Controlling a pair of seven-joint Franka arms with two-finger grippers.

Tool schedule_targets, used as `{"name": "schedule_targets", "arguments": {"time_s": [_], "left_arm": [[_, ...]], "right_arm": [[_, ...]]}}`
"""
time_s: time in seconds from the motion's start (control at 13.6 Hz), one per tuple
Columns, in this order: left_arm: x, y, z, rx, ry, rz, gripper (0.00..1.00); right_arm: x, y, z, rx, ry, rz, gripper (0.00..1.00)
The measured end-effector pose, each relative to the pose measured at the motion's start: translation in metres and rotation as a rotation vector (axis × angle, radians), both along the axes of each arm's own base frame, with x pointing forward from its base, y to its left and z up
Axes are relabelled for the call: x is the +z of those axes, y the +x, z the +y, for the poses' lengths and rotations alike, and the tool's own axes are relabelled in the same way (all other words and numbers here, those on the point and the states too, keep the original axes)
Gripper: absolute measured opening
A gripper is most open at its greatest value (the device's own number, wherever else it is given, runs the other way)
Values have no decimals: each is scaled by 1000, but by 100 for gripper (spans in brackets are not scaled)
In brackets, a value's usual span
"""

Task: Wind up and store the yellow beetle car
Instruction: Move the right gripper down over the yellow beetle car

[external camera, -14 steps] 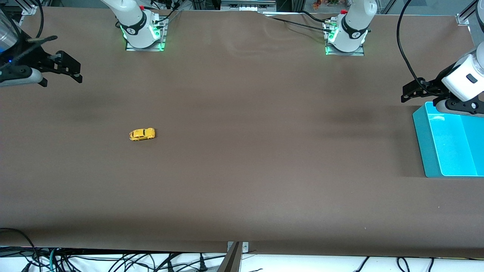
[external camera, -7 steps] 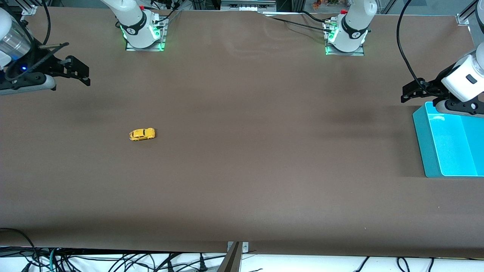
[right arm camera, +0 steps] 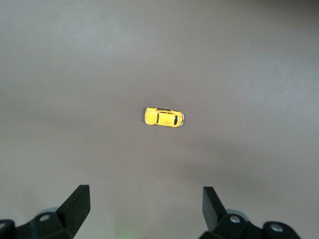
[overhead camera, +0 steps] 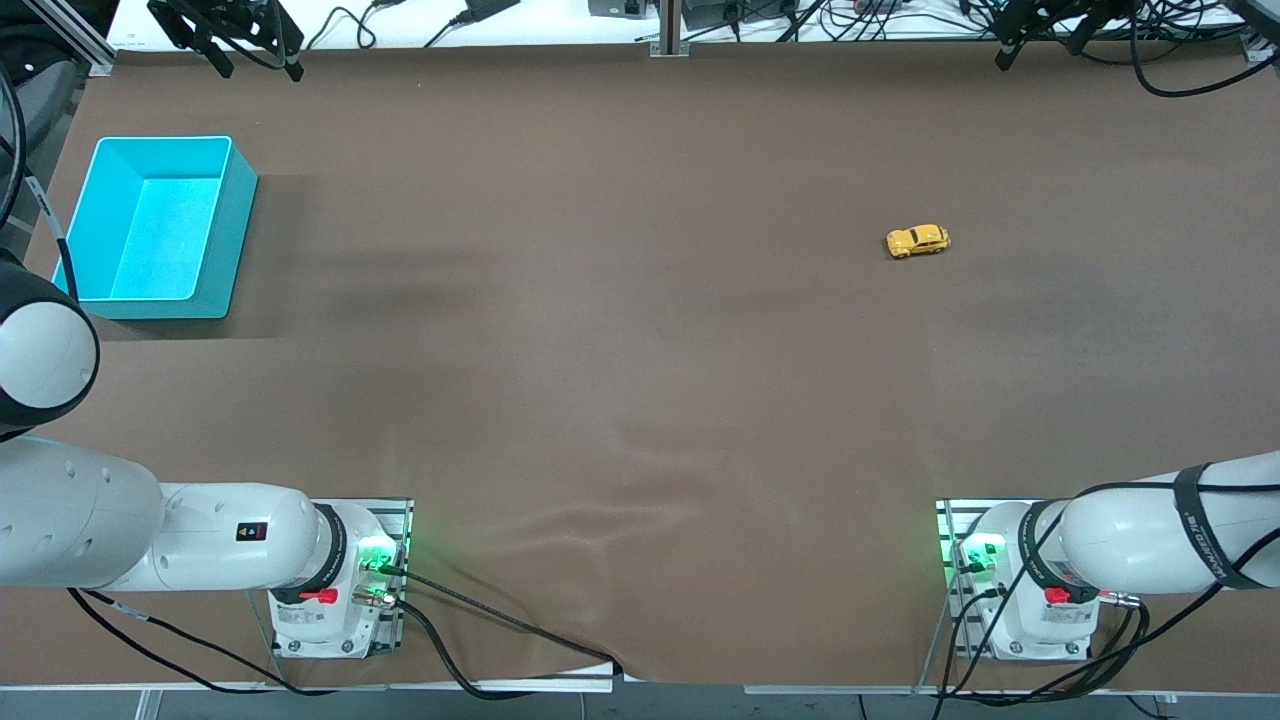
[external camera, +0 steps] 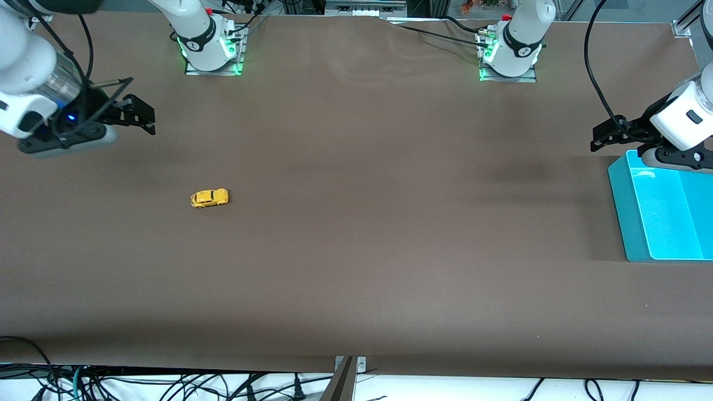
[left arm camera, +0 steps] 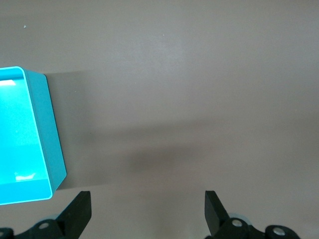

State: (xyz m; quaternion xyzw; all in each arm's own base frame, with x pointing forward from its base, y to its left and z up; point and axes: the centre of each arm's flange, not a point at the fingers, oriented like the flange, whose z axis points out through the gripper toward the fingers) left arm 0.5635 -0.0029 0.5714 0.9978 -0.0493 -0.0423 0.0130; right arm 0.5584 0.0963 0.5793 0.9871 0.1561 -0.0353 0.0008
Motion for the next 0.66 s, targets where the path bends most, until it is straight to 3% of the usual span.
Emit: {"name": "schedule_targets", "arguments": {"time_s": [0.29,0.66], "left_arm": [[0,0,0,0,0,0,100],[0,0,0,0,0,0,100]], "right_arm": [[-68,21,6,346,27,33,100],[-174,17,12,767,72,36,100]]}}
